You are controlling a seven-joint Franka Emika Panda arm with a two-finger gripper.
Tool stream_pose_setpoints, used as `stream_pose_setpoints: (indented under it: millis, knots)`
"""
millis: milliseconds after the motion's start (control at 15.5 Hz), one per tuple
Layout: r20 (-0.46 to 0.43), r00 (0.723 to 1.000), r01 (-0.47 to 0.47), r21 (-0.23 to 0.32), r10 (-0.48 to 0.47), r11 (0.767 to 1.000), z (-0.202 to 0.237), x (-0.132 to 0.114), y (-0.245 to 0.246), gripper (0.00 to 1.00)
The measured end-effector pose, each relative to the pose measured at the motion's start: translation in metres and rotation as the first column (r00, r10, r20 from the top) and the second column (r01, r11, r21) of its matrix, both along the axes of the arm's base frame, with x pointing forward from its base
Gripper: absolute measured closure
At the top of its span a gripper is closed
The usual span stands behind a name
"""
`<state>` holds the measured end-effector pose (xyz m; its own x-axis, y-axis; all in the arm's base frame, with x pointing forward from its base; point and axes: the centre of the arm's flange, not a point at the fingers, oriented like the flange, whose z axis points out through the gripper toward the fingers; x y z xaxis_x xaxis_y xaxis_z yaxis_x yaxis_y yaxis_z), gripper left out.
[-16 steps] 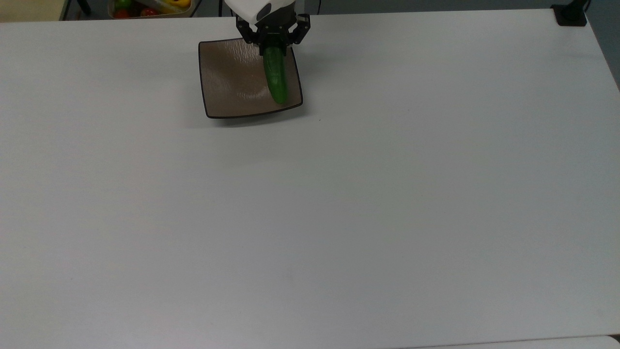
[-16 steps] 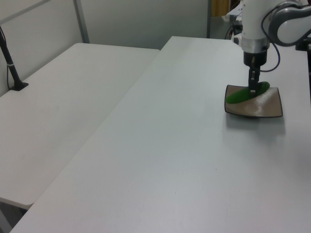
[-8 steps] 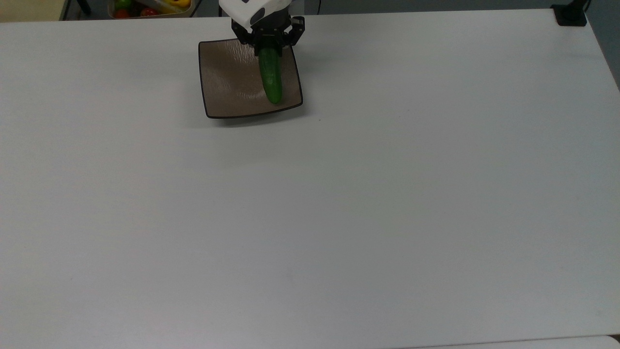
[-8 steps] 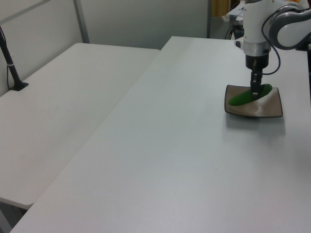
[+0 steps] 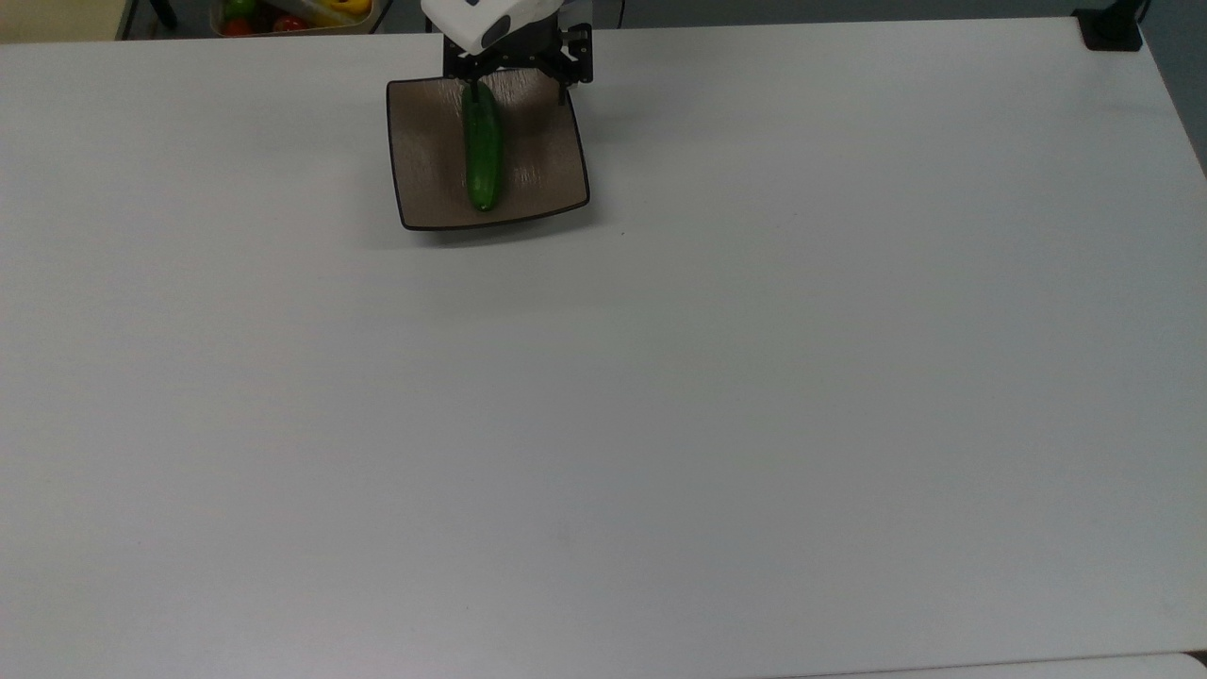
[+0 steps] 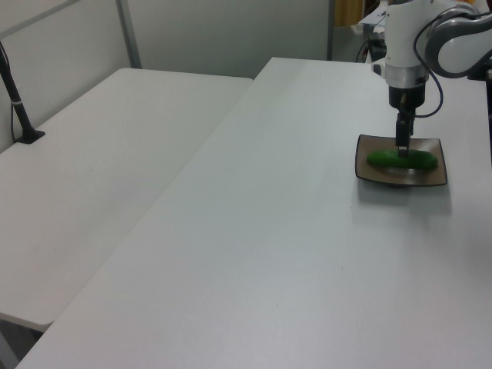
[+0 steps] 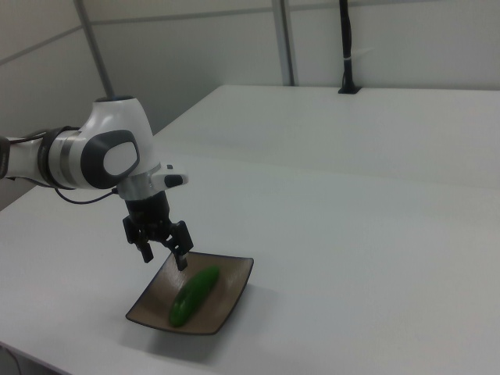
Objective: Cucumber placed on a ceramic plate
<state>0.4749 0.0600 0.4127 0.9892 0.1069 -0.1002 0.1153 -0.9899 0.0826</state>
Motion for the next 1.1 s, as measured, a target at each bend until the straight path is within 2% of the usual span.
stream_pose_setpoints:
  millis: [387, 644, 837, 1095]
  knots:
    - [0.013, 1.000, 0.014, -0.002, -0.014, 1.000, 0.042, 0.011, -0.002, 0.00]
    - [0.035, 0.999, 0.031, -0.003, -0.030, 1.000, 0.098, 0.023, -0.002, 0.00]
    - [0.083, 0.996, 0.039, 0.003, -0.039, 0.999, 0.150, 0.030, -0.002, 0.00]
    - [0.108, 0.993, 0.052, 0.007, -0.052, 0.999, 0.202, 0.032, -0.003, 0.00]
